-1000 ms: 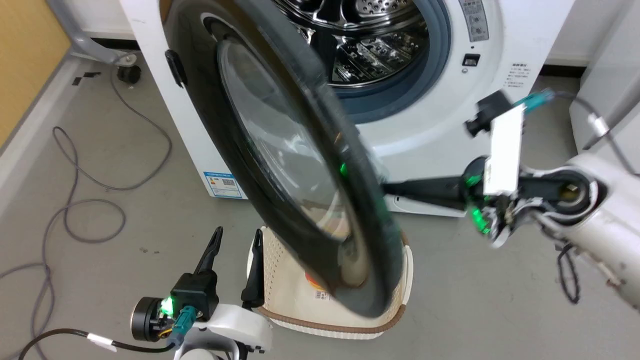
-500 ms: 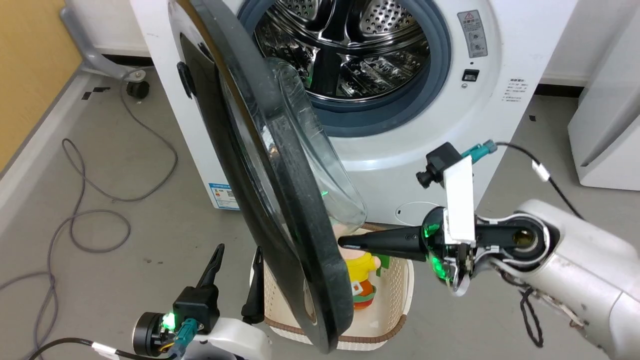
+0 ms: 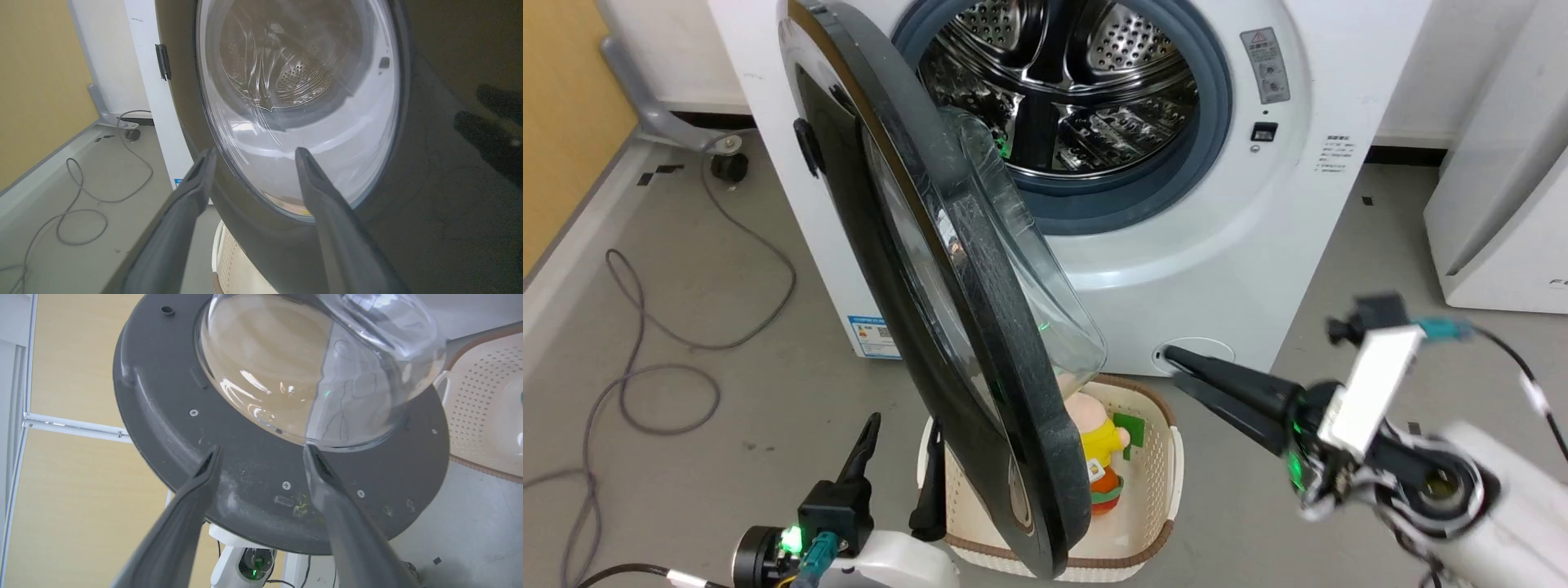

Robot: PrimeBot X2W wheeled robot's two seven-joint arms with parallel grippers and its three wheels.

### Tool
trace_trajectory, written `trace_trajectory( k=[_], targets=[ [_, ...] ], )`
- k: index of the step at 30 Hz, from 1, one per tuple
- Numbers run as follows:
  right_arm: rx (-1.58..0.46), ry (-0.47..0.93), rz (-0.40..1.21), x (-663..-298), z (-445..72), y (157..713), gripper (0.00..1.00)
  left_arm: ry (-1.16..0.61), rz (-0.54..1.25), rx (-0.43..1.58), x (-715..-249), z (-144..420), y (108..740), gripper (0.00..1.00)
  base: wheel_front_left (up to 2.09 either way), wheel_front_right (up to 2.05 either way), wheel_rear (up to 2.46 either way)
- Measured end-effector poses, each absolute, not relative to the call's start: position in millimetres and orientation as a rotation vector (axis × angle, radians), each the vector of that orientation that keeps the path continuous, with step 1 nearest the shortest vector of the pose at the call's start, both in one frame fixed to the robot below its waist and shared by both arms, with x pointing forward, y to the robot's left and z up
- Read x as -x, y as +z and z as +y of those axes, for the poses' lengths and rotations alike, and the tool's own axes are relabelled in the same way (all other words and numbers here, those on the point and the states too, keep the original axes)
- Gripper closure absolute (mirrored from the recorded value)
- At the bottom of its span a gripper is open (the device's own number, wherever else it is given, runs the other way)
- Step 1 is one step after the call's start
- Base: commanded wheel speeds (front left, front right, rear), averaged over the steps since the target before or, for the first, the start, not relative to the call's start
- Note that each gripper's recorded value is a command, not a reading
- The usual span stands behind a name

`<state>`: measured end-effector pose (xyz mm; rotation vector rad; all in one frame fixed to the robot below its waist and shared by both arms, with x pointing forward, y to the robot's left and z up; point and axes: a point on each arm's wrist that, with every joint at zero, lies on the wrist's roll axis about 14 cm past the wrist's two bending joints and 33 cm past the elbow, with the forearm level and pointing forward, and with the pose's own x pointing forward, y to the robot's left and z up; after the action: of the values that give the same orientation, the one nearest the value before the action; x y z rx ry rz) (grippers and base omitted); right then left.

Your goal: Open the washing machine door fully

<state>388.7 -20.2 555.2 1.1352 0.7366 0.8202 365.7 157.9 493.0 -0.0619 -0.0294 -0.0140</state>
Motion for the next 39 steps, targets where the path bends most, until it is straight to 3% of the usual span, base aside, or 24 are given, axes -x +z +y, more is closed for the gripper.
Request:
trace_trajectory(
  k=[9,11,12,18,19,20,25,29,33,39],
  targets=[
    [-1.084,0.428,0.490,-384.9,-92.7,494.2,0.00,-0.005,-0.014,0.063,-357.6,160.8,487.4,0.00,0.00,0.00,0.00],
    [-1.067,0.392,0.475,-382.7,-99.7,486.7,0.00,-0.005,-0.009,0.064,-356.7,160.8,486.0,0.00,0.00,0.00,0.00],
    [-1.016,0.299,0.432,-380.4,-120.7,469.5,0.00,-0.006,-0.005,0.063,-356.4,160.3,484.6,0.00,0.00,0.00,0.00],
    [-0.791,0.098,0.377,-380.8,-186.9,432.2,0.00,-0.011,-0.004,0.063,-358.6,158.9,484.4,0.00,0.00,0.00,0.00],
    [-0.712,-0.027,0.251,-396.9,-233.1,444.8,0.00,-0.013,-0.006,0.064,-360.5,158.1,485.2,0.00,0.00,0.00,0.00],
    [-0.672,-0.053,0.212,-400.2,-244.4,450.6,0.00,-0.014,-0.006,0.063,-360.9,158.2,485.2,0.00,0.00,0.00,0.00],
    [-0.463,-0.091,-0.012,-409.5,-267.9,499.7,0.00,-0.020,-0.004,0.058,-361.4,156.4,484.3,0.00,0.00,0.00,0.00],
    [-0.284,-0.058,-0.143,-393.2,-242.3,528.9,0.00,-0.023,0.005,0.057,-359.4,155.2,481.2,0.00,0.00,0.00,0.00],
    [-0.158,-0.005,-0.154,-374.0,-207.5,529.3,0.00,-0.024,0.006,0.053,-359.6,155.4,481.1,0.00,0.00,0.00,0.00],
    [-0.048,0.027,-0.106,-352.9,-194.8,519.1,0.00,-0.028,0.007,0.051,-361.7,155.2,480.4,0.00,0.00,0.00,0.00]
  ],
)
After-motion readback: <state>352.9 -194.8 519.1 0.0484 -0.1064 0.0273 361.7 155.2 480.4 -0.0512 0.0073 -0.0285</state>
